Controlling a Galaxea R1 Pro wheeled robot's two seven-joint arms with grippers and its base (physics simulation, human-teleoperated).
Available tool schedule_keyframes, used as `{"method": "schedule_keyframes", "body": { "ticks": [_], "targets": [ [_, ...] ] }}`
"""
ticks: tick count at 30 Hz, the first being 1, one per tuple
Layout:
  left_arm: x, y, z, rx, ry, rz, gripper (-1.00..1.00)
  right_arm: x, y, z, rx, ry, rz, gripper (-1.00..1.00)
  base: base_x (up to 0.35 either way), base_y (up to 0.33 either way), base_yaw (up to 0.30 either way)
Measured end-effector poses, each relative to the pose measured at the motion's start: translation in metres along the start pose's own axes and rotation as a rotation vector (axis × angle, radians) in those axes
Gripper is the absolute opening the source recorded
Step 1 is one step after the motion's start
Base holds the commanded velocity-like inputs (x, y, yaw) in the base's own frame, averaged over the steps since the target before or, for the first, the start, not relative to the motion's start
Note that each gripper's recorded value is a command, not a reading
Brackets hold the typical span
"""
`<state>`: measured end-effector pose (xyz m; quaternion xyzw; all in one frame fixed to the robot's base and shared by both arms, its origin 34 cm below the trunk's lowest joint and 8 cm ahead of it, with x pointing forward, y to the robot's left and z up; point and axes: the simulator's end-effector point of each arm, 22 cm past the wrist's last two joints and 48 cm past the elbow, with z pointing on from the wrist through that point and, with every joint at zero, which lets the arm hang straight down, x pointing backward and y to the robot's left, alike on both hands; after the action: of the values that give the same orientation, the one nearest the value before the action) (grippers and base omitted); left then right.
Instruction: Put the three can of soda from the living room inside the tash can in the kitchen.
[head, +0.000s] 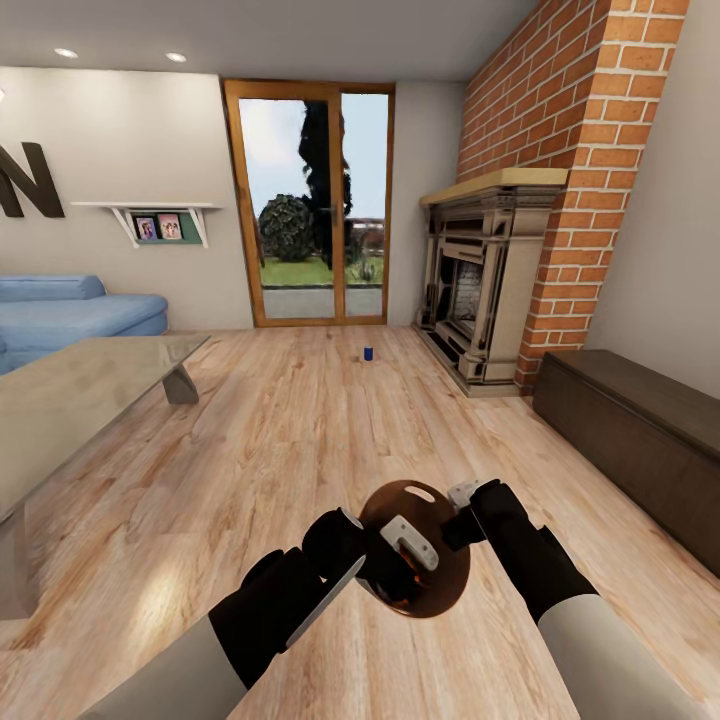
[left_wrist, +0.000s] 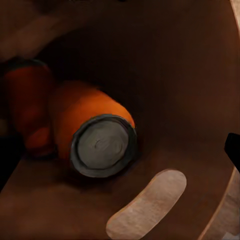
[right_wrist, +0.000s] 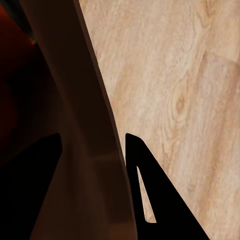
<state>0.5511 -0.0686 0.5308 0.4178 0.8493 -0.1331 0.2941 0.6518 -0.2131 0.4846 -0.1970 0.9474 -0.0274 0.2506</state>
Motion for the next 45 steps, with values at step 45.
{"method": "schedule_keyframes", "body": {
  "ticks": [45],
  "targets": [
    [-0.008, 0.033, -0.118, 0.322, -0.386, -0.061, 1.00, 0.001, 0.003, 0.000, -0.028, 0.000, 0.027, -1.00, 0.000, 0.000, 0.000]
  ]
}}
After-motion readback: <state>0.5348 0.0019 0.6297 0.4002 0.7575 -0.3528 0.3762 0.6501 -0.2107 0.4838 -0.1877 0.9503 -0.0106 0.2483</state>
